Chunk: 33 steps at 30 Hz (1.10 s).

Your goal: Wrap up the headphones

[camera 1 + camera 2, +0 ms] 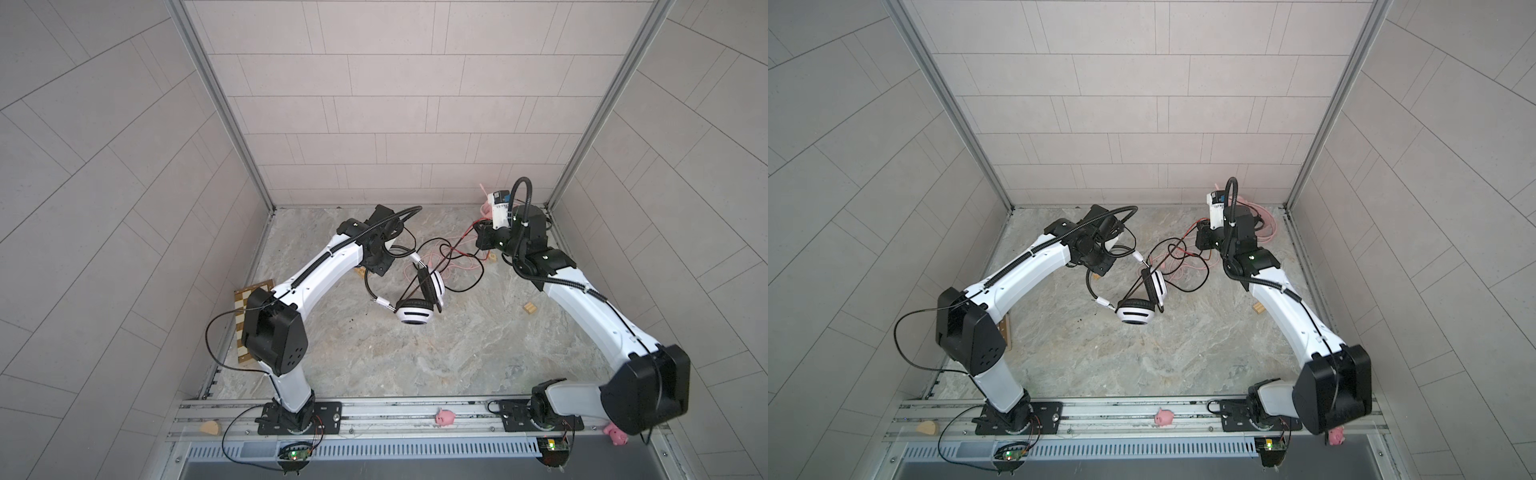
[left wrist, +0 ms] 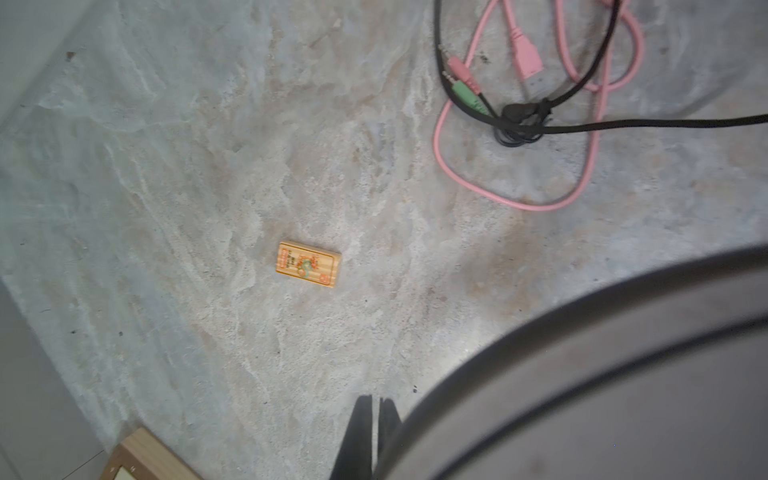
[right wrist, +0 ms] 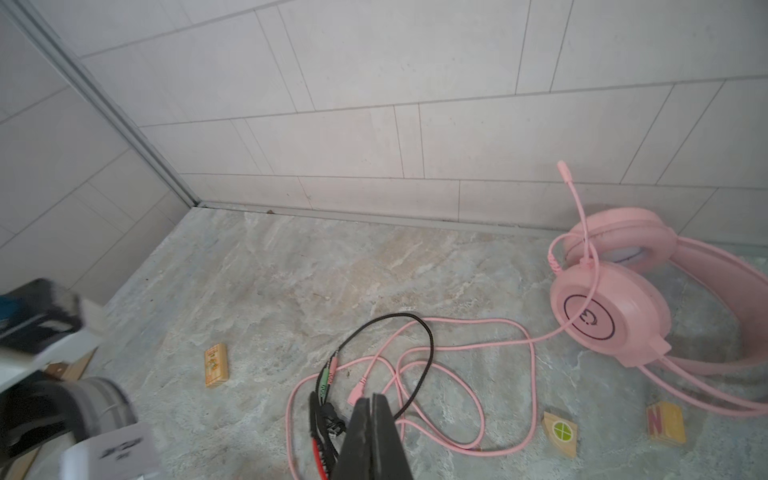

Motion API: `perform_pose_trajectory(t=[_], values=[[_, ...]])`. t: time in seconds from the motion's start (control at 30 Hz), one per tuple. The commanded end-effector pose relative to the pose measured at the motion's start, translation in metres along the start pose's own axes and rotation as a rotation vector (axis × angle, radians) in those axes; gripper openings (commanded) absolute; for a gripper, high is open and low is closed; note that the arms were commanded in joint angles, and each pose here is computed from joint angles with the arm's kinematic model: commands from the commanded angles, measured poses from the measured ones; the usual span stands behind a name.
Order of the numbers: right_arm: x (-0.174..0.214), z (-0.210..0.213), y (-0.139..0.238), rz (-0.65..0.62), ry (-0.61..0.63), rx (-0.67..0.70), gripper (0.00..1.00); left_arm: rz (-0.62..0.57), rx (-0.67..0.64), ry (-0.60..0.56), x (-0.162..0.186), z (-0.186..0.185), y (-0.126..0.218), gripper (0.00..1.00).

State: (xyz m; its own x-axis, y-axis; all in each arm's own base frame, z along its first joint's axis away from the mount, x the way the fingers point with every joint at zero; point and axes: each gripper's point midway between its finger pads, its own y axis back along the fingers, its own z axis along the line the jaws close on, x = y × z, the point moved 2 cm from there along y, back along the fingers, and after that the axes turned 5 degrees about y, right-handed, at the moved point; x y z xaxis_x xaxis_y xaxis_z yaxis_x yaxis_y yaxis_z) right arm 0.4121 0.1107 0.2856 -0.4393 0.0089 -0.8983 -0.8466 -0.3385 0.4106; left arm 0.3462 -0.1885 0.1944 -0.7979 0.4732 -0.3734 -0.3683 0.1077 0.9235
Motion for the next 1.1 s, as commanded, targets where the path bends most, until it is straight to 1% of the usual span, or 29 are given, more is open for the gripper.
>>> perform_pose_trajectory(t=[0.0, 0.17, 0.23, 0.4, 0.47, 0.5, 0.57, 0.67, 0.83, 0.93, 1.07], values=[[-0.004, -0.004, -0.026, 0.016, -0.001, -0.046, 0.00, -0.087, 0.165, -0.007, -0.010, -0.025, 0.022, 0.00], [0.021, -0.002, -0.067, 0.101, -0.057, -0.120, 0.00, -0.116, 0.331, 0.005, -0.012, -0.049, 0.029, 0.00], [0.039, -0.002, -0.078, 0.137, -0.076, -0.132, 0.00, -0.122, 0.361, 0.008, -0.014, -0.052, 0.035, 0.00], [0.083, -0.008, -0.089, 0.200, -0.129, -0.122, 0.00, -0.189, 0.435, 0.011, -0.018, -0.060, 0.050, 0.00], [0.099, -0.005, -0.092, 0.224, -0.147, -0.140, 0.01, -0.225, 0.450, 0.023, -0.021, -0.059, 0.056, 0.00], [0.108, -0.003, -0.093, 0.239, -0.159, -0.149, 0.02, -0.247, 0.479, 0.036, -0.023, -0.059, 0.060, 0.00], [0.121, 0.004, -0.100, 0.245, -0.149, -0.182, 0.04, -0.288, 0.517, 0.066, -0.027, -0.055, 0.069, 0.00], [0.128, 0.010, -0.111, 0.290, -0.148, -0.196, 0.05, -0.355, 0.515, 0.107, -0.031, -0.042, 0.080, 0.00], [0.125, 0.021, -0.124, 0.251, -0.144, -0.221, 0.06, -0.463, 0.513, 0.152, -0.039, -0.025, 0.111, 0.00], [0.125, 0.027, -0.129, 0.262, -0.141, -0.223, 0.09, -0.510, 0.590, 0.232, -0.051, -0.018, 0.138, 0.00], [0.126, 0.029, -0.129, 0.253, -0.133, -0.204, 0.10, -0.562, 0.693, 0.285, -0.070, -0.020, 0.176, 0.00]])
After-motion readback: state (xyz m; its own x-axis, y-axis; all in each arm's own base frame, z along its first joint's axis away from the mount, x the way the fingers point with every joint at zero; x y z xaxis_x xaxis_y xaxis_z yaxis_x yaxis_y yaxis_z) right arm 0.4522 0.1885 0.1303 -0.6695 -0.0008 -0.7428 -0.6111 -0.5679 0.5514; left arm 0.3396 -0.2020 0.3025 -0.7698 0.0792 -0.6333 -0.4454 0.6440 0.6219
